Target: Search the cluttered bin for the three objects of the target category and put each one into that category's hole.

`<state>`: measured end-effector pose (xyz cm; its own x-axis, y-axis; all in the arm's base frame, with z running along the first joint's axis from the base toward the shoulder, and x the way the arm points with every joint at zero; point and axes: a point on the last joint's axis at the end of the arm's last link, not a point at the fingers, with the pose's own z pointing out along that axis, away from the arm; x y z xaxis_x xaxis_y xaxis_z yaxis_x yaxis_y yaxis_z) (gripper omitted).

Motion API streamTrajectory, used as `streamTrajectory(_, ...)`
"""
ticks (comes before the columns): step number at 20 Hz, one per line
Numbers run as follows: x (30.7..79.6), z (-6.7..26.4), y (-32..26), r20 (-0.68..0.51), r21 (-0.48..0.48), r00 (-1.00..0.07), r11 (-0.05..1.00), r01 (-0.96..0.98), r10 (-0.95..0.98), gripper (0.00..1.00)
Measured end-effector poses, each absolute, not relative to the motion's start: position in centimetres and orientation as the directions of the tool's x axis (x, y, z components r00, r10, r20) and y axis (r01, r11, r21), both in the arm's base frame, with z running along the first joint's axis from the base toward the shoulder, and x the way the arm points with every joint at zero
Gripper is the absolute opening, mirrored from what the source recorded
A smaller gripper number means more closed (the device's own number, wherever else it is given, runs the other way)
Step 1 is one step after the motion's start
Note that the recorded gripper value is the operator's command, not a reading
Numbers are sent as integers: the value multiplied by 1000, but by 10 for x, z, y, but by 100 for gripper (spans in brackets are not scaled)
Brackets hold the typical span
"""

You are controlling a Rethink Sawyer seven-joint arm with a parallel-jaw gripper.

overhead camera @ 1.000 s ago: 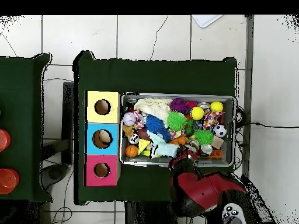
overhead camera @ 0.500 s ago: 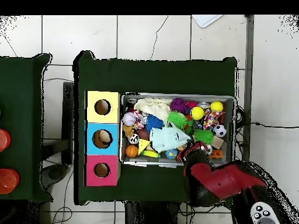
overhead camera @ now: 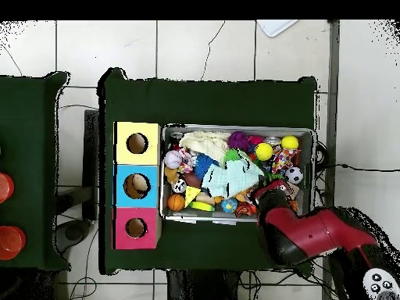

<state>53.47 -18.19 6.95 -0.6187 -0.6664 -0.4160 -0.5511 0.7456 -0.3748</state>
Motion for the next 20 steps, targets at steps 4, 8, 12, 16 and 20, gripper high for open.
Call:
streamTrajectory(4,547,75,-190,-442,-367,-620,761,-535,-649,0)
streamTrajectory(8,555,78,-199,-460,-355,-623,774,-524,-632,0)
streamTrajectory(12,557,76,-209,-467,-333,-639,791,-513,-611,0)
streamTrajectory(16,550,67,-215,-445,-302,-673,806,-508,-591,0)
streamTrajectory(20,540,55,-218,-414,-269,-707,819,-506,-573,0)
